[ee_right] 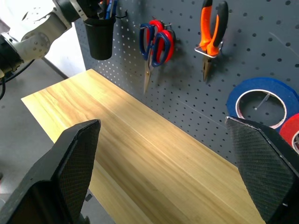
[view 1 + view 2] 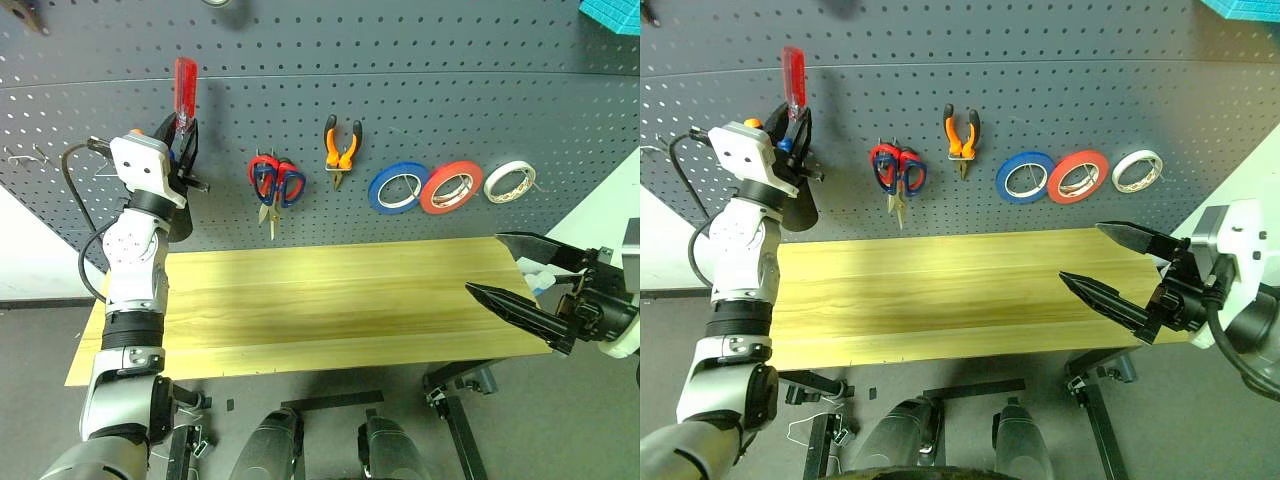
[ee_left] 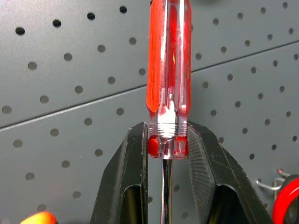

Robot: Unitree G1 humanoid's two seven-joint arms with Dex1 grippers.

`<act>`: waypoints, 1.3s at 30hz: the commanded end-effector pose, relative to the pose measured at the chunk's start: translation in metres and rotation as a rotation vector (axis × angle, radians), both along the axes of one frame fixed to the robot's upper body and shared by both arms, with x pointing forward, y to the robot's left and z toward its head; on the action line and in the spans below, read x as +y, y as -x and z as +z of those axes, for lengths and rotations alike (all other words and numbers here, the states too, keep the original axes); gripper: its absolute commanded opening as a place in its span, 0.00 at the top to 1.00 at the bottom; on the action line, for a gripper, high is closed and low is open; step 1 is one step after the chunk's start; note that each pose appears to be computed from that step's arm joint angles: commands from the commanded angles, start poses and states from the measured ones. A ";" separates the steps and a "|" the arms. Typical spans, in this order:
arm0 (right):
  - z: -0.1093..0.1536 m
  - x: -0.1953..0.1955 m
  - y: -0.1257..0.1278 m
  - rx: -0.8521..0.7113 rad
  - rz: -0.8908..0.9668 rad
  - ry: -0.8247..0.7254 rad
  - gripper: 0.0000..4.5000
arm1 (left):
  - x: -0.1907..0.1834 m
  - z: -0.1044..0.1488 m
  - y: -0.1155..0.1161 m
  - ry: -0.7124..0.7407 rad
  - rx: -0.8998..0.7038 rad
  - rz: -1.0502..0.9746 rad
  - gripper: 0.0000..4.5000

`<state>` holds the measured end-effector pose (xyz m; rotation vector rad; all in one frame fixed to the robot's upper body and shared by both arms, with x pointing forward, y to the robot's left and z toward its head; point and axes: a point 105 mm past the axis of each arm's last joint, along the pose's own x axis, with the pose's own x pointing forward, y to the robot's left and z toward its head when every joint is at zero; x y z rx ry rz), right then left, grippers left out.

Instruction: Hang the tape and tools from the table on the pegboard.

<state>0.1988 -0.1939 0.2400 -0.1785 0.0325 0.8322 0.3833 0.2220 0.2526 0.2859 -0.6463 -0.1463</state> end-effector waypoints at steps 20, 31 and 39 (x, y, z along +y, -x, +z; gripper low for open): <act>0.005 -0.002 -0.010 -0.053 -0.001 0.032 0.00 | 0.048 0.031 0.031 0.040 -0.142 0.303 0.24; 0.005 -0.003 -0.014 -0.078 -0.004 0.038 0.00 | 0.022 0.046 0.028 -0.031 -0.202 0.253 0.00; 0.011 0.000 -0.024 -0.163 -0.008 0.033 0.00 | -0.031 0.086 0.030 -0.056 -0.286 -0.027 0.00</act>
